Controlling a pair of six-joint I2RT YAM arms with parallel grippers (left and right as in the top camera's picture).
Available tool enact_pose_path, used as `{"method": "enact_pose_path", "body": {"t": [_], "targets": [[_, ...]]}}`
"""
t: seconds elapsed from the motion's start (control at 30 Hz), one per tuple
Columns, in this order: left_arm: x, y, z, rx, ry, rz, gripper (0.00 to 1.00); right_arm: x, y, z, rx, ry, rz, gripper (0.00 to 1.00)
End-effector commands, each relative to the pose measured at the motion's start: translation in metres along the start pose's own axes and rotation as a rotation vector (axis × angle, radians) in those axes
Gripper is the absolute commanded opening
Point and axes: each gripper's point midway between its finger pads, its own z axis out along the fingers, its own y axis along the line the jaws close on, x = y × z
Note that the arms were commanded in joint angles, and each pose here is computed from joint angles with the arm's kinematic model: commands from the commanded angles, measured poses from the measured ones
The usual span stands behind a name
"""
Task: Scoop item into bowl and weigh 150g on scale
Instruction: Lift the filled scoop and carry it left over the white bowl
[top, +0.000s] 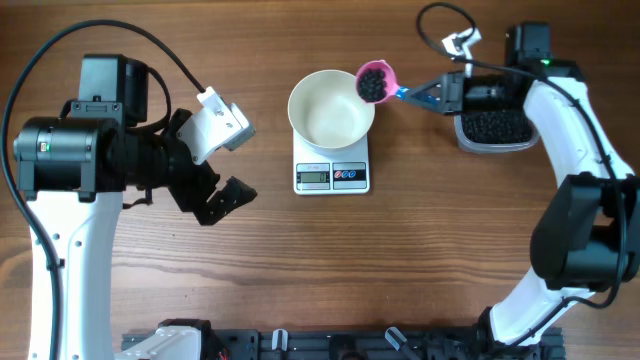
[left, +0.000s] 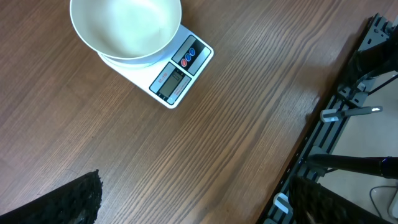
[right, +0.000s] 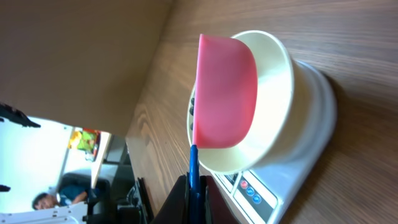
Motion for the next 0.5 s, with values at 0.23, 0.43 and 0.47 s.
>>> {"method": "enact_pose_path", "body": {"t": [0.23,0.43,0.47], "targets": [[-0.001,0.000,-0.005,-0.018,-0.010,0.016,1.00,-0.013,0.024,0.018,0.139,0.016,-0.221,0.04],[-0.001,0.000,-0.005,-0.018,-0.010,0.016,1.00,-0.011,0.025,0.030,0.212,0.043,-0.290,0.04],[-0.001,0.000,-0.005,-0.018,-0.010,0.016,1.00,-0.010,0.026,0.033,0.217,0.049,-0.295,0.04]]}}
